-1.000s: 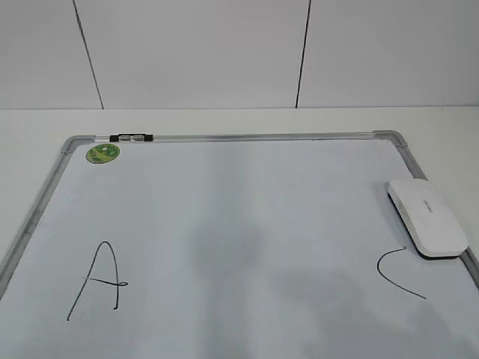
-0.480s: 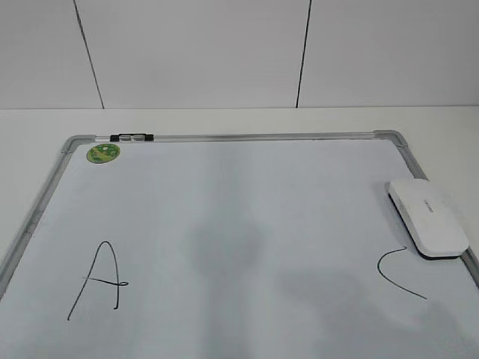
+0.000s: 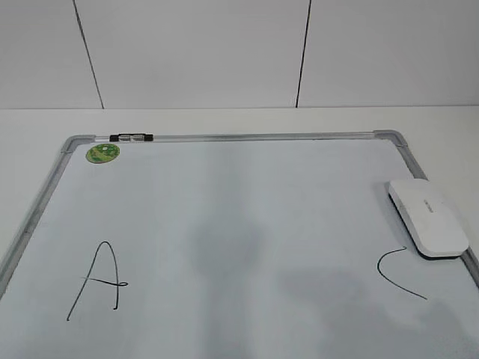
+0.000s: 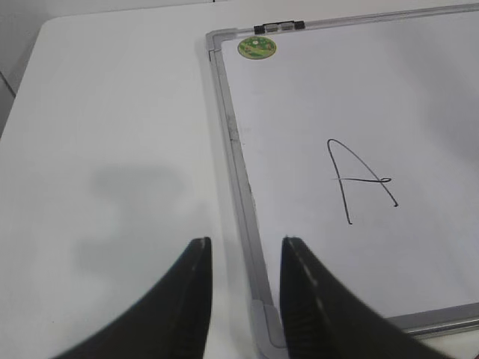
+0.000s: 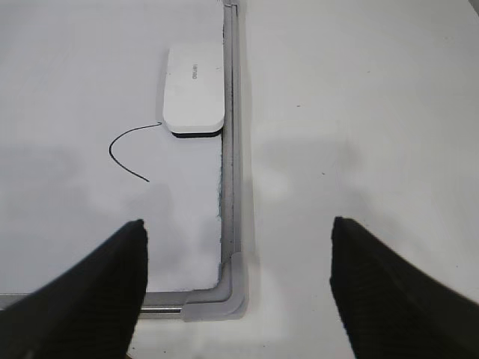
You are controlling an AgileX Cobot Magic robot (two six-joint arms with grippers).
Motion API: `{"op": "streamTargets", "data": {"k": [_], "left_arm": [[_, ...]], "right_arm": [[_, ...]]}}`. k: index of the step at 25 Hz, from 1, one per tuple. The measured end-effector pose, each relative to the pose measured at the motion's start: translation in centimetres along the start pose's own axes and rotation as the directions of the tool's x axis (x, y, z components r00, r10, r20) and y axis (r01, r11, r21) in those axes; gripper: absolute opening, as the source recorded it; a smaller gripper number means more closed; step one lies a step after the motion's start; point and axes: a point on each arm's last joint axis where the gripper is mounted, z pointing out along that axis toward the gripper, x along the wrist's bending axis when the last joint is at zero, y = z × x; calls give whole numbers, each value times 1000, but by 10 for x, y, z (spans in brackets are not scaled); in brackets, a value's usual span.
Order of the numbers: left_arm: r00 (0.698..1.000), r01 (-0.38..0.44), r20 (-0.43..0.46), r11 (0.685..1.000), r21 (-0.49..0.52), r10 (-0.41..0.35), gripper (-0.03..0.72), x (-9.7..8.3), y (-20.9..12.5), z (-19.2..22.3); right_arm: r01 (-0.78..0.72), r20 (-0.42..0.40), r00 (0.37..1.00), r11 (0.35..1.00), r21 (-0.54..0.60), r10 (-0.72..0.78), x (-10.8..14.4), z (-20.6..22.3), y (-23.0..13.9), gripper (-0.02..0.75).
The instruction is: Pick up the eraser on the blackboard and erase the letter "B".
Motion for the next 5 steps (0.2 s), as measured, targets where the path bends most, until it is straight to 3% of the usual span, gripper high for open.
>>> {"op": "streamTargets", "data": {"k": [5], "left_arm": [[1000,0,0,1000,0,0,237,0,0,0]], "right_arm": [[0,0,1000,1000,0,0,0,0,0,585]]}}
